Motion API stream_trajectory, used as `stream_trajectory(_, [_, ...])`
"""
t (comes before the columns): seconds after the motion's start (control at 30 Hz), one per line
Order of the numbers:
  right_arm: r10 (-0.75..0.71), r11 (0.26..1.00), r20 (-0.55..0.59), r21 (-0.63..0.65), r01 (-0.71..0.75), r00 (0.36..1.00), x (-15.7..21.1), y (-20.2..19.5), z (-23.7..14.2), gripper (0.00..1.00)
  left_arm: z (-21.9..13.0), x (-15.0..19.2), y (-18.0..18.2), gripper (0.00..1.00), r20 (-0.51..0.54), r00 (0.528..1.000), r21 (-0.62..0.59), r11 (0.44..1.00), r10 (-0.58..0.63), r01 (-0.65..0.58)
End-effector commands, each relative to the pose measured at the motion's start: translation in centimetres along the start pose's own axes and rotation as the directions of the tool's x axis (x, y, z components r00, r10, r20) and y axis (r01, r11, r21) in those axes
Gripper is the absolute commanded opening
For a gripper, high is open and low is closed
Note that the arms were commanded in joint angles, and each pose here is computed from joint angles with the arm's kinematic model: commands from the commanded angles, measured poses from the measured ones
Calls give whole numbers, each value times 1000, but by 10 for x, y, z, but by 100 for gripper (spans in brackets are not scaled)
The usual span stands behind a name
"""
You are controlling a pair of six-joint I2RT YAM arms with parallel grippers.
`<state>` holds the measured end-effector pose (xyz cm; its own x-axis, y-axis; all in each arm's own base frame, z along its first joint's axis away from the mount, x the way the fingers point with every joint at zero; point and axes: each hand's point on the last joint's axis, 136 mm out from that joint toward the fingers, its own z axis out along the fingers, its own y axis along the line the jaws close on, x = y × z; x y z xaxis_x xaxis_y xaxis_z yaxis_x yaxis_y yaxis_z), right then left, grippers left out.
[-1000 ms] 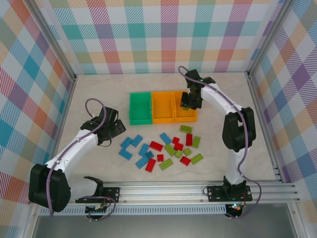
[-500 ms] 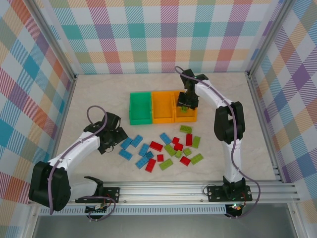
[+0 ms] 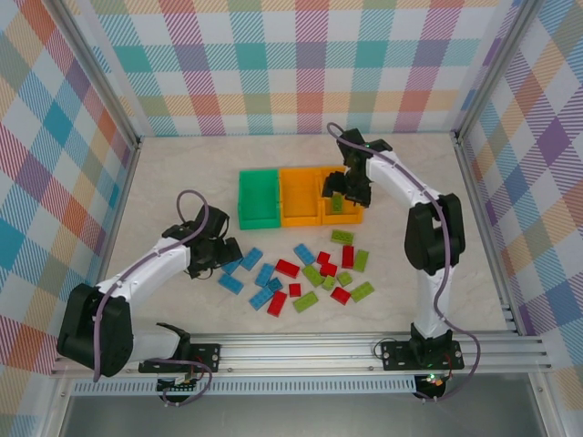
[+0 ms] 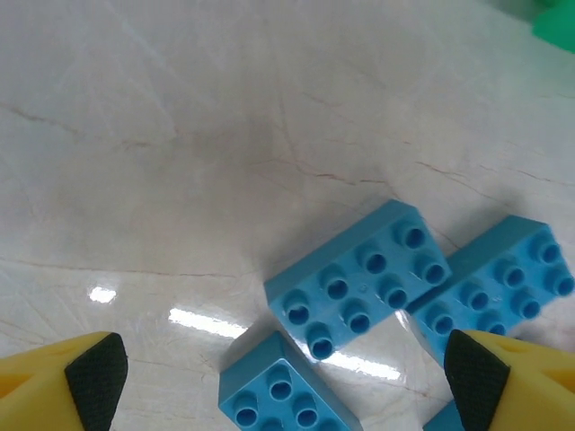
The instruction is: Sort the legos into containers by color
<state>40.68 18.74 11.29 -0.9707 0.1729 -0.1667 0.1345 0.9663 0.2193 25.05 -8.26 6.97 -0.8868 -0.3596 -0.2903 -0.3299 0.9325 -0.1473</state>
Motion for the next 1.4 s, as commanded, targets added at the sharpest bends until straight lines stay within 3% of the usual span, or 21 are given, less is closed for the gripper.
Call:
stream_trajectory(0.0, [-4,999,44,-43,6,999,3,6,-23,84,-16,-7,-10,92,47,979,34,979,198,-199])
stream_trajectory(0.13, [-8,1000,45,-23,9,999,8,-1,-27,85,-27,-12,-4,87,53,906,-21,907,421,-420])
stream_trajectory(0.23, [-2,1000,38,-12,2,999,11,-5,-25,85,-31,-8,-31,82,114,821,110,814,560,-570])
stream_trajectory(0.27, [2,1000,36,-11,-2,999,12,-6,-24,85,-32,-10,-33,82,117,812,105,806,571,-582])
stream_trajectory(0.33, [7,1000,35,-11,-7,999,13,-6,-26,86,-32,-12,-29,81,78,778,70,775,624,-628])
stream_trajectory(0.47, [7,1000,53,6,-7,999,12,-10,-30,86,-22,-3,-21,78,-44,660,62,662,750,-747])
stream_trajectory(0.53, [7,1000,55,18,-8,998,13,-13,-30,87,-14,3,-18,77,-91,631,78,637,771,-767])
stream_trajectory(0.73, [6,999,49,35,-8,999,17,-18,-30,87,1,10,-18,70,-129,625,97,637,770,-765])
stream_trajectory(0.93, [6,999,50,52,-9,999,19,-24,-29,88,9,18,-17,70,-152,590,122,608,793,-785])
stream_trajectory(1.37, [9,998,52,60,-12,999,18,-27,-29,88,35,26,-17,68,-222,576,144,611,787,-778])
